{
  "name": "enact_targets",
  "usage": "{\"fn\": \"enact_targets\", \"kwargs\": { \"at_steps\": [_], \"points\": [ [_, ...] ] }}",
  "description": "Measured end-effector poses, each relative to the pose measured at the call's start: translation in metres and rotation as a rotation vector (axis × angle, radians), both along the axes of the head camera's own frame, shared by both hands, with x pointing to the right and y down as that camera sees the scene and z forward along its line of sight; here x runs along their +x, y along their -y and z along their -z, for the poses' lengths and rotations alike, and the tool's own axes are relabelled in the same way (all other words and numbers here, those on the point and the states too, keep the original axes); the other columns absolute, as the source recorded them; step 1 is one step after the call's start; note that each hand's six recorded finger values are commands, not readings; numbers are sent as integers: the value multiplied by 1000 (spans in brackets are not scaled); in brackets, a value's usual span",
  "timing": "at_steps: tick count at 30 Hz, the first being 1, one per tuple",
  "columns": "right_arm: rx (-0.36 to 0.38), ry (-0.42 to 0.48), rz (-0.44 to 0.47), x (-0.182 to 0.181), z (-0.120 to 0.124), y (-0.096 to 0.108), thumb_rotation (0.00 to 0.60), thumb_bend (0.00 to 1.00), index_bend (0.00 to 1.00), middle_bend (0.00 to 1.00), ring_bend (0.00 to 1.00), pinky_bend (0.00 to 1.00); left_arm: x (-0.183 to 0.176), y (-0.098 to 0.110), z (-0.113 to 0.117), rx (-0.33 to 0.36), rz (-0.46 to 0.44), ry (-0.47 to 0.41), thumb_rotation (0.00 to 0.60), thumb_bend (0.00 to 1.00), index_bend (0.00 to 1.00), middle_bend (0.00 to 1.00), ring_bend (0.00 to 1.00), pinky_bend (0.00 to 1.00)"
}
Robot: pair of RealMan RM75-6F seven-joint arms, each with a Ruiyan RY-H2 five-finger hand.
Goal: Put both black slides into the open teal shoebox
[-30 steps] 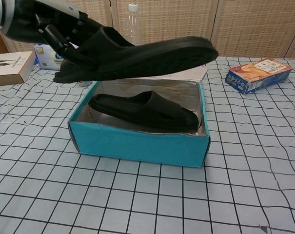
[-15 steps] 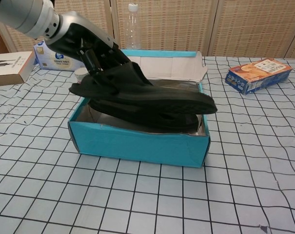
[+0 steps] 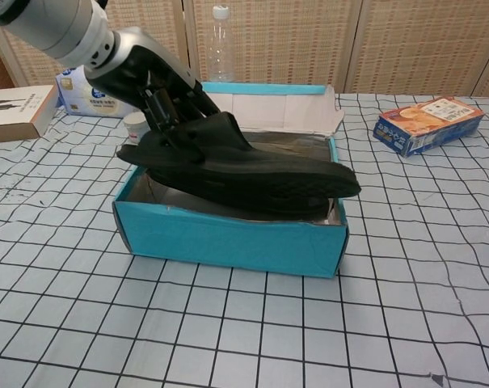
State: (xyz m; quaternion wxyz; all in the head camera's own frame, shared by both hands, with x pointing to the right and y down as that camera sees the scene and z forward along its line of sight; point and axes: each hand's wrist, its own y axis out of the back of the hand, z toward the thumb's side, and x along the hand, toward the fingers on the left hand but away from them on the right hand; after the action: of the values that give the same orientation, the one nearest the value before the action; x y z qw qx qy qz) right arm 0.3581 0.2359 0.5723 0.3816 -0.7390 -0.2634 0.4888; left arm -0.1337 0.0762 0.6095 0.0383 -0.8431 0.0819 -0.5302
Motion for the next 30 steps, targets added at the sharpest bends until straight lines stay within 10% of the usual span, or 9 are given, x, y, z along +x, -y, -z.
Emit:
{"fn": "enact_targets", "kwargs": {
  "at_steps": [30],
  "points": [
    [-5, 12, 16, -3, -2, -2, 600, 197, 0, 0, 0, 0, -23, -16, -58, -92, -20, 175, 600, 458, 599, 683, 672, 749]
  ]
}}
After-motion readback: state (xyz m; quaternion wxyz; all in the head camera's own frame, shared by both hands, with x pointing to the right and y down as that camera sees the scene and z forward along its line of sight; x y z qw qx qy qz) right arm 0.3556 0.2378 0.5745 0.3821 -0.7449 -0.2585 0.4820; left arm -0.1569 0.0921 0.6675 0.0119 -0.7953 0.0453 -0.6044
